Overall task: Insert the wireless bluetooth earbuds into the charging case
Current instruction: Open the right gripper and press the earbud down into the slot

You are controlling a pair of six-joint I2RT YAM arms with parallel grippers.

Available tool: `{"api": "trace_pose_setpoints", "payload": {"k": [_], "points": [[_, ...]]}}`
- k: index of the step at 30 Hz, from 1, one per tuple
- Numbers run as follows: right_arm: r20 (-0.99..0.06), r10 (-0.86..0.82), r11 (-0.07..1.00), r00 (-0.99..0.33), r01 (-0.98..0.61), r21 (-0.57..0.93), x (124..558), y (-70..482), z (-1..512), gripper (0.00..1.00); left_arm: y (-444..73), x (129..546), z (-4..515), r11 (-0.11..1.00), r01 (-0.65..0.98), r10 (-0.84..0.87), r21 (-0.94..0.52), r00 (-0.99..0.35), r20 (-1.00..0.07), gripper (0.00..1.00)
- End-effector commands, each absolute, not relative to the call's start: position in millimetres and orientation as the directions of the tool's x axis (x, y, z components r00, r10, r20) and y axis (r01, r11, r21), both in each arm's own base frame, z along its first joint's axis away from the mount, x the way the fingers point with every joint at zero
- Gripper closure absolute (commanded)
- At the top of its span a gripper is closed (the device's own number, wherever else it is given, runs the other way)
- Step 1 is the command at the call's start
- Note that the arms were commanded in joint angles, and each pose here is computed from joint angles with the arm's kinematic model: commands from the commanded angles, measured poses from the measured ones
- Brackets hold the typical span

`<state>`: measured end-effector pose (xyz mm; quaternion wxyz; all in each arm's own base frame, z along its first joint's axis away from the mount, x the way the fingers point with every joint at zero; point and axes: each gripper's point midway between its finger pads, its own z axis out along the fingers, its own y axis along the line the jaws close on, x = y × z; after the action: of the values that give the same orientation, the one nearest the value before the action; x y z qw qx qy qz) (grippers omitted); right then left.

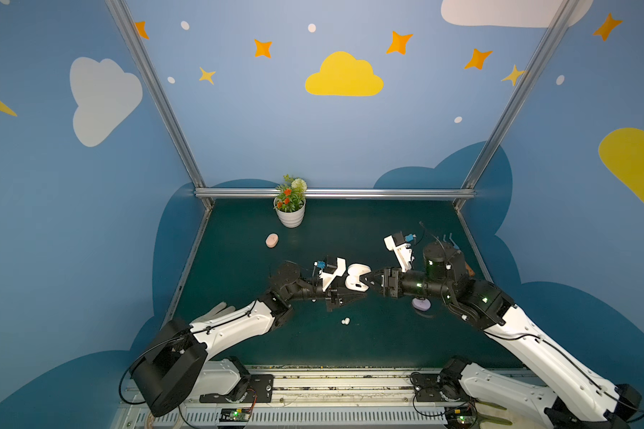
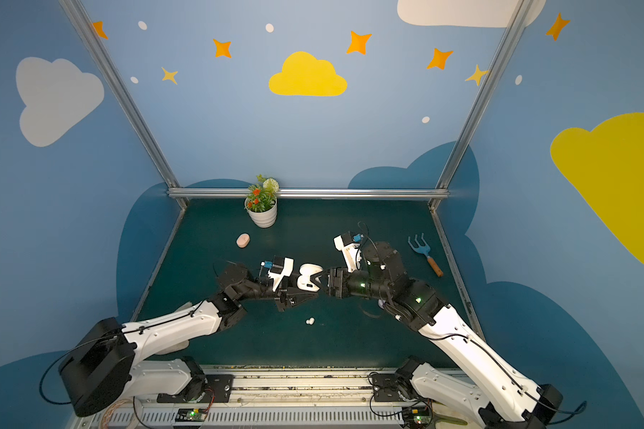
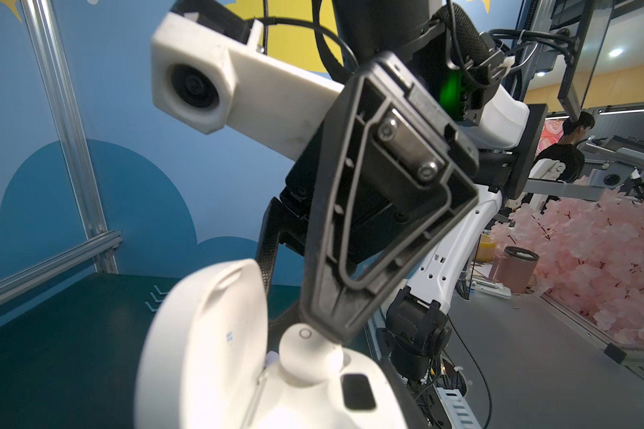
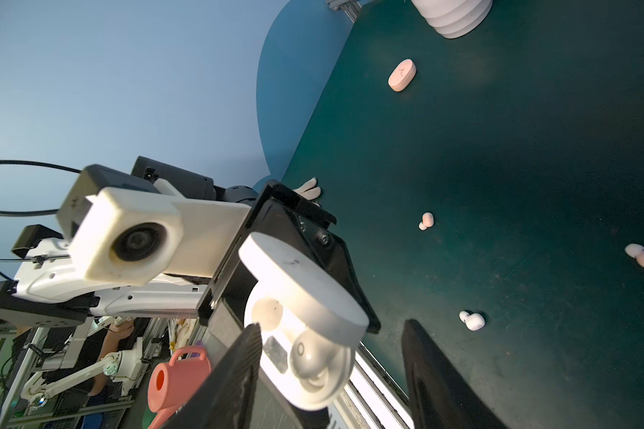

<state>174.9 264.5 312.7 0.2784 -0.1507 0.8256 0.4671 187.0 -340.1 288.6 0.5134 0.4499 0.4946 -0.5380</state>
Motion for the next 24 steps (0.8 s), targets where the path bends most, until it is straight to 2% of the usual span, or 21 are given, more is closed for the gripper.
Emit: {"api": "trace_pose_setpoints", "payload": {"k": [1,12,24], "points": [[-0.610,0.019,0.487,-0.792,-0.525,0.698,165.4,261.8,331.0,0.41,-338.7,186.4,292.6,0.026,0.999,-0.116,-0.047,-0.044,-0.992,0.83],[-0.593,0.006,0.448,-0.805,-0.528,0.721,154.5,267.2,336.6,0.48,-340.0,189.7,288.7,0.037,0.998,-0.107,-0.056,-0.052,-0.993,0.84],[-0.601,-0.018,0.422,-0.799,-0.550,0.720,154.9,278.5,342.5,0.49,-339.6,189.1,289.3,0.036,0.998,-0.105,-0.054,-0.050,-0.993,0.84]]}}
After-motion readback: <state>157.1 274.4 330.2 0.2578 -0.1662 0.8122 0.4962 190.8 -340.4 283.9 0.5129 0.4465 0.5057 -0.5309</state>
